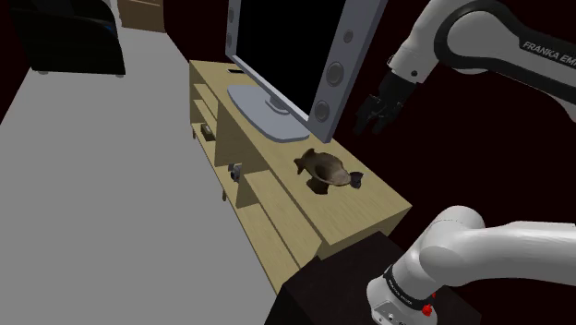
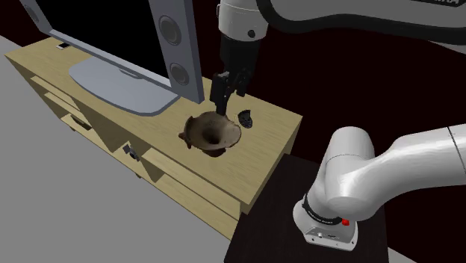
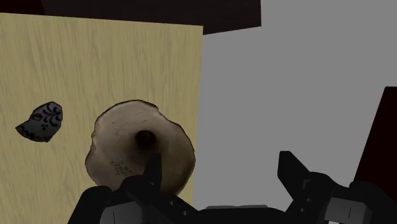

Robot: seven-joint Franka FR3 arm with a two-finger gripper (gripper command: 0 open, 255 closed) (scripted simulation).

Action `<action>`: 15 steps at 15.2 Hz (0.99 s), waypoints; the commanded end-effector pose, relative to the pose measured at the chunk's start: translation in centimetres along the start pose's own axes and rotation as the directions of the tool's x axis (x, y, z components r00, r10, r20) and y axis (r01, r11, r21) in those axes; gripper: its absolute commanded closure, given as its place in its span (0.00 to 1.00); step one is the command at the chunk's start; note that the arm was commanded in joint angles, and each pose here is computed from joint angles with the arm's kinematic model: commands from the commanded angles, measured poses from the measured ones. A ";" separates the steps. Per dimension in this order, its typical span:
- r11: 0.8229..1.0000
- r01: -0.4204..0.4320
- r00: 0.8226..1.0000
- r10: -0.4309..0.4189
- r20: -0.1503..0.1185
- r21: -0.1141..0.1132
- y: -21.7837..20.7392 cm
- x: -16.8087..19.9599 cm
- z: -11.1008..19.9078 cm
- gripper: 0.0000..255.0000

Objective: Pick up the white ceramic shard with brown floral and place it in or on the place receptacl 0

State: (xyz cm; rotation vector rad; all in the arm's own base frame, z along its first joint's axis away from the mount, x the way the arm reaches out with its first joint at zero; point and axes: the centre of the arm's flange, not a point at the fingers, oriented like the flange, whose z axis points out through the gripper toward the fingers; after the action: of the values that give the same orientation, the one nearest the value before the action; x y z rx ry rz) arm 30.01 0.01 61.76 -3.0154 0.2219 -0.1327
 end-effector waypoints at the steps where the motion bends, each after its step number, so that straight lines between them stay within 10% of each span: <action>1: 1.000 0.000 1.000 0.000 0.000 0.000 0.0 0.0 0.0 0.00; 15: 0.994 -0.074 0.996 0.078 0.049 -0.079 11.8 4.3 12.8 0.00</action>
State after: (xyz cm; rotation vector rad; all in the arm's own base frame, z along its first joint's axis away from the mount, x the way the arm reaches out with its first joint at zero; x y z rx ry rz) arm 33.80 -10.12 49.02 -3.0725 0.3352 -0.0451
